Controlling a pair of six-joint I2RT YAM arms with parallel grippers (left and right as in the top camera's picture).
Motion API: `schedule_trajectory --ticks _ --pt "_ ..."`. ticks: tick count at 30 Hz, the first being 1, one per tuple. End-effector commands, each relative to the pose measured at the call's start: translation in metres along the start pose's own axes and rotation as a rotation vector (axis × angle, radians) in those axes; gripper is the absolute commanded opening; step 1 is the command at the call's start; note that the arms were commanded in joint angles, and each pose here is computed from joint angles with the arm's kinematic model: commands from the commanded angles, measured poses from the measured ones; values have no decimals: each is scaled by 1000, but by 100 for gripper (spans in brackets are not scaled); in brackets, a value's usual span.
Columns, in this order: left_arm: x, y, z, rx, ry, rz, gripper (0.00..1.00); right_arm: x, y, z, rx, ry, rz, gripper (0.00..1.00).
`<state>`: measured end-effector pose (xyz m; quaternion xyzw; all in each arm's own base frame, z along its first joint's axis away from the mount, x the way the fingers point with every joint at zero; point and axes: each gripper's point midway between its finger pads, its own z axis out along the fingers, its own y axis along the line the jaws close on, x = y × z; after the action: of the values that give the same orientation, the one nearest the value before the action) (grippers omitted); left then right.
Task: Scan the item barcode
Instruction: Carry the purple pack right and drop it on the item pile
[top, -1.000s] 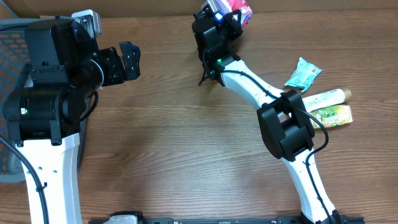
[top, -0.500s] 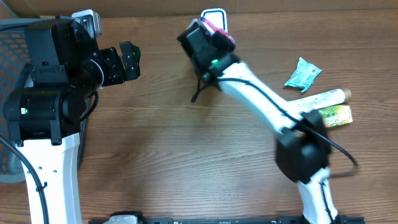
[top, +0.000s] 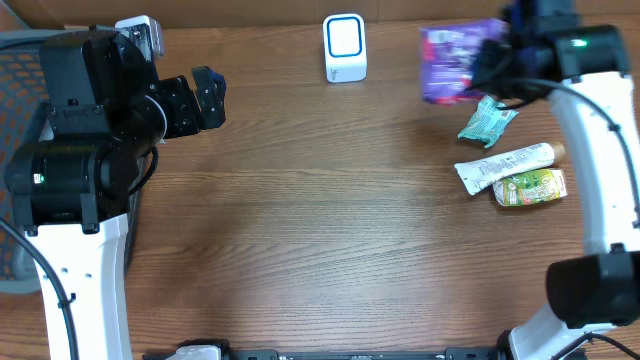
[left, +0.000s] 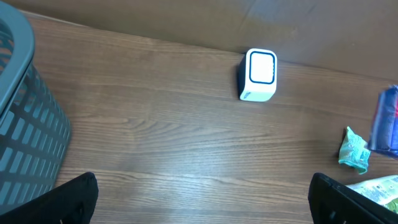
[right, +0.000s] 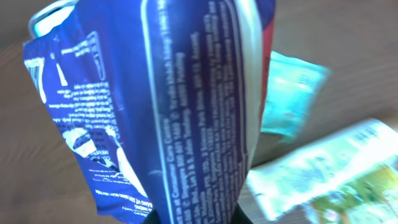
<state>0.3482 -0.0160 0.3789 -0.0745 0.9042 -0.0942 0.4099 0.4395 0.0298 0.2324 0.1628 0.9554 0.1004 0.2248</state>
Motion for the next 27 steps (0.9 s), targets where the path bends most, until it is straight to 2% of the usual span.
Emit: schedule_trajectory --ticks 1,5,7,8,10,11,12,14,15,20,24,27 --pt "-2 -2 -2 7 -9 22 100 0 -55 32 32 29 157 4" --pt "-2 -2 -2 7 -9 22 100 4 -122 84 58 -23 232 4" --pt "-2 -2 -2 7 -9 22 99 15 -136 96 69 -15 253 4" --pt "-2 -2 -2 7 -9 22 100 23 -143 104 76 -8 263 8" --pt "-2 -2 -2 7 -9 22 99 31 -146 110 80 6 266 28" --pt "-3 -2 -2 7 -10 22 100 33 -147 111 82 14 268 49" --pt "-3 -2 -2 7 -10 22 99 34 -147 110 83 18 268 59" --pt "-2 -2 -2 7 -9 22 99 34 -146 108 84 24 270 93" --pt "-3 -2 -2 7 -10 22 100 33 -145 106 85 28 271 100" --pt "-3 -2 -2 7 -10 22 99 12 -126 67 38 13 266 100" --pt "-2 -2 -2 7 -9 22 100 -6 -97 3 -21 -35 226 100" --pt "-3 -2 -2 7 -10 22 100 -5 -67 -70 -58 -103 116 100"
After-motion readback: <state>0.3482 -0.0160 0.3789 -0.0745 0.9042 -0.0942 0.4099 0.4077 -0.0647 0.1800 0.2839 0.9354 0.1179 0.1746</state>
